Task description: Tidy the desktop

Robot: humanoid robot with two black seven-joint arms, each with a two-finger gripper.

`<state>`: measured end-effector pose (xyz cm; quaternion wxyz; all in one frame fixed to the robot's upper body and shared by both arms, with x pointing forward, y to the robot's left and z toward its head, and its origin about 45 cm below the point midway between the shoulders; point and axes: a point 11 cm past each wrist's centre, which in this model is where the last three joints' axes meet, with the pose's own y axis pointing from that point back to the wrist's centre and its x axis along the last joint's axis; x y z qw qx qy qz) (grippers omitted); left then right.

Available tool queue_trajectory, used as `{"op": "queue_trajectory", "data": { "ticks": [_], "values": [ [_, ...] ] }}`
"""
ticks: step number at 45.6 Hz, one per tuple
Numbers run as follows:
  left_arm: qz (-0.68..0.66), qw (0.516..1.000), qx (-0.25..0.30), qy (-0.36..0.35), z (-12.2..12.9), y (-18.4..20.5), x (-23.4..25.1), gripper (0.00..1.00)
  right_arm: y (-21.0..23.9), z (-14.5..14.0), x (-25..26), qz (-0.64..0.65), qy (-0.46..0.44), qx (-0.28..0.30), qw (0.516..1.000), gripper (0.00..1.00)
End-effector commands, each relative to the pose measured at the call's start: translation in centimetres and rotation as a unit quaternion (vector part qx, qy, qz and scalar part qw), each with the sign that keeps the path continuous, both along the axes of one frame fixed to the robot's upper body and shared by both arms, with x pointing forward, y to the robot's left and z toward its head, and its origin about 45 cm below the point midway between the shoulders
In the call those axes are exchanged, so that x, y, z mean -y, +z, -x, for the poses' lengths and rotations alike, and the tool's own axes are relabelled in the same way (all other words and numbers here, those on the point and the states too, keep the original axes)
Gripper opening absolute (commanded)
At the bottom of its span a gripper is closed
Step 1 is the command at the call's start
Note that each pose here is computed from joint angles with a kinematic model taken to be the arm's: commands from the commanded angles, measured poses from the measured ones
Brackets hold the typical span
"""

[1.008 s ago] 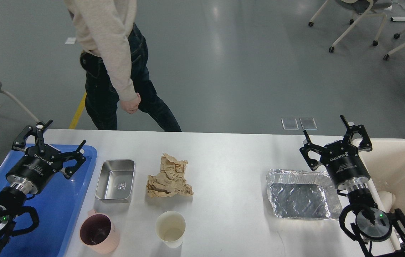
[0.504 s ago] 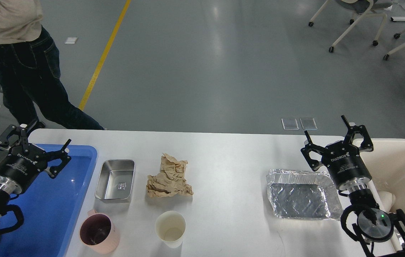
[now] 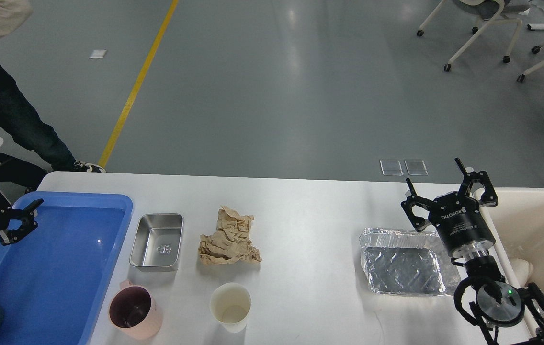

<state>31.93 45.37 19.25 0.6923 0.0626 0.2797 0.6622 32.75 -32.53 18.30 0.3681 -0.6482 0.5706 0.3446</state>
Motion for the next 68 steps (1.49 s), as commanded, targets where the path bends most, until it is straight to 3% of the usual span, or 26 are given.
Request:
{"op": "queue_trajectory", "data": {
  "ticks": [1, 6, 12, 21, 28, 42, 48, 68],
  "values": [
    [-0.1, 0.992, -0.034, -0.075, 0.1, 0.7, 0.9, 0.97, 0.0, 0.0, 0.0, 0.0, 0.0, 0.0, 1.0, 1.0],
    [-0.247, 0.956, -0.018, -0.155, -0.1, 2.3, 2.1, 0.97, 0.0, 0.0, 0.0, 0.0, -0.001, 0.001, 1.0, 1.0],
    [-0.331, 0.916, 0.0, -0.225, 0.7, 2.5, 4.6, 0.97, 0.0, 0.0, -0.1, -0.001, -0.001, 0.001, 1.0, 1.0],
    [-0.403, 0.865, -0.007, -0.298, 4.0, 0.7, 6.4, 0.97, 0.0, 0.1, 0.1, 0.002, -0.001, 0.001, 1.0, 1.0],
    [-0.431, 0.848, -0.036, -0.307, 5.9, 0.5, 4.6, 0.97, -0.4, 0.4, 0.4, 0.005, -0.003, -0.005, 1.0, 1.0],
    [-0.447, 0.847, -0.036, -0.284, 7.3, 1.6, 2.2, 0.97, -0.6, 0.5, 0.6, 0.009, -0.002, -0.01, 1.0, 1.0],
    [-0.482, 0.82, -0.006, -0.308, 7.2, 2.8, 2.6, 0.97, -0.5, 0.5, 0.6, 0.009, -0.002, -0.01, 1.0, 1.0],
    [-0.532, 0.76, -0.045, -0.371, 8.1, 4.7, 0.4, 0.97, -1.1, 1.1, 1.3, 0.019, -0.005, -0.02, 1.0, 1.0]
  ]
}}
